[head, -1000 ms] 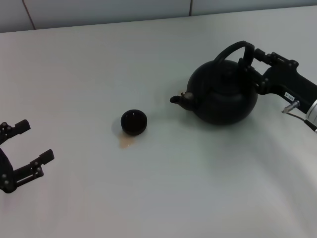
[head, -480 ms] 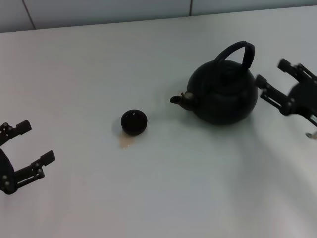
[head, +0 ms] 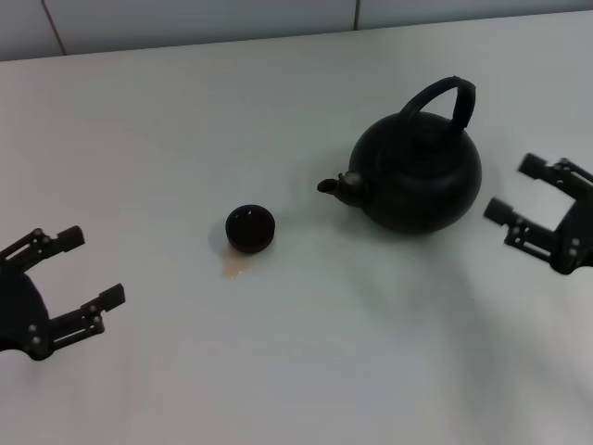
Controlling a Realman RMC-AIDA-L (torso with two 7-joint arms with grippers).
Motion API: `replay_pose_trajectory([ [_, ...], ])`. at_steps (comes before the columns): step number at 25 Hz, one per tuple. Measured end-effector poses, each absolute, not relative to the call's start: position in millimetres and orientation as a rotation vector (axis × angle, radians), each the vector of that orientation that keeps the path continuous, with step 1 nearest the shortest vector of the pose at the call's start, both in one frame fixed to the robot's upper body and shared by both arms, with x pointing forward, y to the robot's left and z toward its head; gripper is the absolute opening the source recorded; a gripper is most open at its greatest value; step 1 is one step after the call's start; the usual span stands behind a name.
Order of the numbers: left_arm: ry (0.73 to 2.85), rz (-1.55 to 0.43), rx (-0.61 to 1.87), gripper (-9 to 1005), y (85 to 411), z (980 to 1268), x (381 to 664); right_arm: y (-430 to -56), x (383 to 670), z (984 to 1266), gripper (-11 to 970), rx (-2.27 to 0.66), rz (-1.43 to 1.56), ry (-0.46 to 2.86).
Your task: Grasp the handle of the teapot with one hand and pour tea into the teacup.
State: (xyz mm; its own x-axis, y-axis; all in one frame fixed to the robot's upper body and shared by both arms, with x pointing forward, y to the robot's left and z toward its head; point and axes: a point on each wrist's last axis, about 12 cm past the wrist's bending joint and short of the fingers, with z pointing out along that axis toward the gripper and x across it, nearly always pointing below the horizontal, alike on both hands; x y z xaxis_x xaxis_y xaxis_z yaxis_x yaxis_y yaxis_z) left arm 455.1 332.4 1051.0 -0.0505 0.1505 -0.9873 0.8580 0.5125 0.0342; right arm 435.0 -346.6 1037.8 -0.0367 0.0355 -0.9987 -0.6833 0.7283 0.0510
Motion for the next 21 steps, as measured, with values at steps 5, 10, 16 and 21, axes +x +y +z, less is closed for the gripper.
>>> replay_pose_trajectory([
  [5, 1.557, -0.781, 0.994, 833, 324.8, 1056.8, 470.6, -347.9, 466.9, 1063.0, 758, -0.869, 0.833, 1.621],
  [10, 1.606, -0.830, 1.070, 833, 324.4, 1066.9, 488.6, -348.9, 493.4, 1084.2, 758, -1.053, 0.841, 1.701],
  [16, 1.648, -0.851, 1.133, 833, 325.0, 1077.4, 504.7, -342.6, 505.8, 1093.9, 758, -1.160, 0.790, 1.732],
  [21, 1.648, -0.858, 1.171, 833, 318.3, 1078.2, 510.0, -338.1, 510.5, 1095.3, 758, -1.174, 0.788, 1.724],
])
